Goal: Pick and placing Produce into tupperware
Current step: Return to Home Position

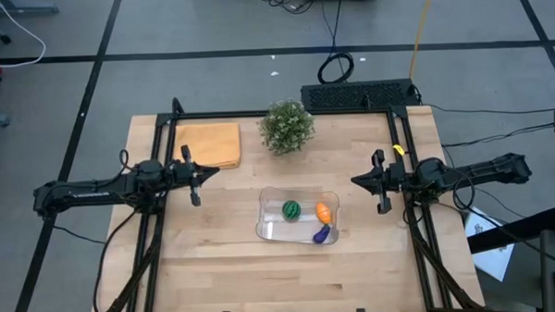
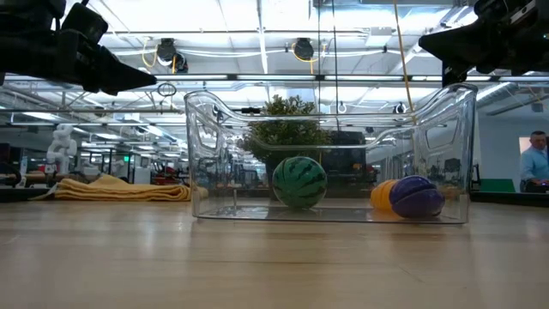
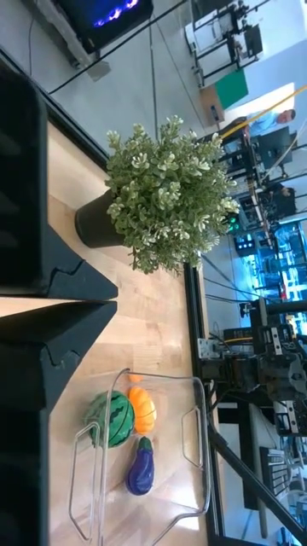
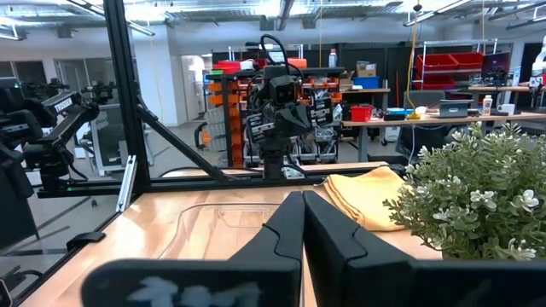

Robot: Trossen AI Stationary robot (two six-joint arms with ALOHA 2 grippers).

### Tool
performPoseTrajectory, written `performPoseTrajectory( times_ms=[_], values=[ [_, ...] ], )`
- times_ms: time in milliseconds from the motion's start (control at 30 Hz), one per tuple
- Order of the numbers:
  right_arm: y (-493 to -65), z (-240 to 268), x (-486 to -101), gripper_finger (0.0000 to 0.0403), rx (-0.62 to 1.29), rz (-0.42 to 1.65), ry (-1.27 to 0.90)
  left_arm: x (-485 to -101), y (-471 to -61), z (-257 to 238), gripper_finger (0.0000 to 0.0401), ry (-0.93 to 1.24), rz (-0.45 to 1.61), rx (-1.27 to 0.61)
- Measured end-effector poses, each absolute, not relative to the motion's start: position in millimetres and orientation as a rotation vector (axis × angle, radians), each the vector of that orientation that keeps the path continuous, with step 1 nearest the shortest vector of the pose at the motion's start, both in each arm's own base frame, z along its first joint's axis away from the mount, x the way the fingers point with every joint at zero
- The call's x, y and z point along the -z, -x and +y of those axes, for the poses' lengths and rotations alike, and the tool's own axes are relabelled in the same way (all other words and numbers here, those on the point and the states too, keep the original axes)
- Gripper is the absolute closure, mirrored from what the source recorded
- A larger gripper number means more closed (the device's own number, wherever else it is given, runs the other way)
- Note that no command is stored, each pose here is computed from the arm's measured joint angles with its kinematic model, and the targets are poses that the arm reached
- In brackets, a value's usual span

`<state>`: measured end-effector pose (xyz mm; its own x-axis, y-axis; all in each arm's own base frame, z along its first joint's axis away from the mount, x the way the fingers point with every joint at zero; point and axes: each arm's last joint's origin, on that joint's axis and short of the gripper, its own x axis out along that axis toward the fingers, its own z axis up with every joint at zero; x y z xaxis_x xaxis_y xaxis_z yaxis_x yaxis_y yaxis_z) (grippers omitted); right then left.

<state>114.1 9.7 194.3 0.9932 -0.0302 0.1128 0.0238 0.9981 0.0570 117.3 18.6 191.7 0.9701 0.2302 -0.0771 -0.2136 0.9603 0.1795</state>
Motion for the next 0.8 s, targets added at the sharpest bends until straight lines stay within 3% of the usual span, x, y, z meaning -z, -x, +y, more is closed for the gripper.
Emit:
performPoseTrajectory(
  times_ms=[233, 800],
  values=[
    [-114.1, 9.7, -194.3, 0.0403, 0.027, -0.114, -0.056, -191.7, -117.3, 18.6, 0.0399, -0.169, 0.097, -0.225],
    [-114.1, 9.8, -194.3, 0.0403, 0.027, -0.114, -0.056, -191.6, -117.3, 18.6, 0.0375, -0.173, 0.098, -0.225]
  ],
)
